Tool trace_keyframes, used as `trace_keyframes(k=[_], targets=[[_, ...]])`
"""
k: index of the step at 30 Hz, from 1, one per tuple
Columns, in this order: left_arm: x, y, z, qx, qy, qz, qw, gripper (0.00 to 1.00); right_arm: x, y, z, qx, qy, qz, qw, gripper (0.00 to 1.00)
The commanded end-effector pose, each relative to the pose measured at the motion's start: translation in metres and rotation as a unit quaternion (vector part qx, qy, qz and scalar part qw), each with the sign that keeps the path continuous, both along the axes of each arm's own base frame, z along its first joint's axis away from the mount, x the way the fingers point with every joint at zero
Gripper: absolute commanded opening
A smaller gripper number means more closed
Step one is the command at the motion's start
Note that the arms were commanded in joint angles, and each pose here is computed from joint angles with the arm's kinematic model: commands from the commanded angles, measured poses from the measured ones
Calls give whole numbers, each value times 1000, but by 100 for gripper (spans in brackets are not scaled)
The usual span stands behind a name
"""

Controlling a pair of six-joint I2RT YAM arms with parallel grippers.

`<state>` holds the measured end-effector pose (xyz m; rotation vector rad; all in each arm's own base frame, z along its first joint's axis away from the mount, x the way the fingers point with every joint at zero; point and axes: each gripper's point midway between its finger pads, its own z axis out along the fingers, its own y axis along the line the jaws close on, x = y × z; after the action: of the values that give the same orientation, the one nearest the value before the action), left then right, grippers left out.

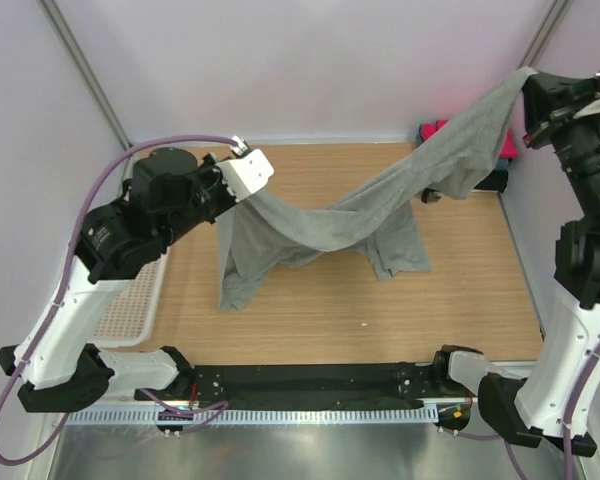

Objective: Fold and stack the t-shirts
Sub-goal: Flatten the tshirt out

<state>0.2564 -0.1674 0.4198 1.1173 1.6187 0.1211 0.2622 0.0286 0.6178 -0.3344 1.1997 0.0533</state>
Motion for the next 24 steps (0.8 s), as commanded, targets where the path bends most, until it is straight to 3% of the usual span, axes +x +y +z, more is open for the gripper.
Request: trace_keyframes(k=[1,5,10,15,17,22,24], targets=[[-11,20,71,-43,-86,2,995,0,-52,-2,59,1,-87,-29,996,1],[-30,46,142,-103,-167,14,981,0,-76,-8,95,0,-141,-58,988,1],[-28,76,170,-88,-226,70,968,0,-67,-21,105,1,-153,-90,984,2],[1,72,116,-33,-190,119,974,0,4,-34,56,-5,-66,-96,993,1],[27,75,68,16,-156,159,975,0,29,-39,33,-15,-38,-101,994,1],[88,77,-33,56,-86,198,975,0,127,-53,-86,-27,96,-90,991,2],[114,86,-57,32,-58,208,976,0,152,-52,-131,-24,145,-72,987,1]])
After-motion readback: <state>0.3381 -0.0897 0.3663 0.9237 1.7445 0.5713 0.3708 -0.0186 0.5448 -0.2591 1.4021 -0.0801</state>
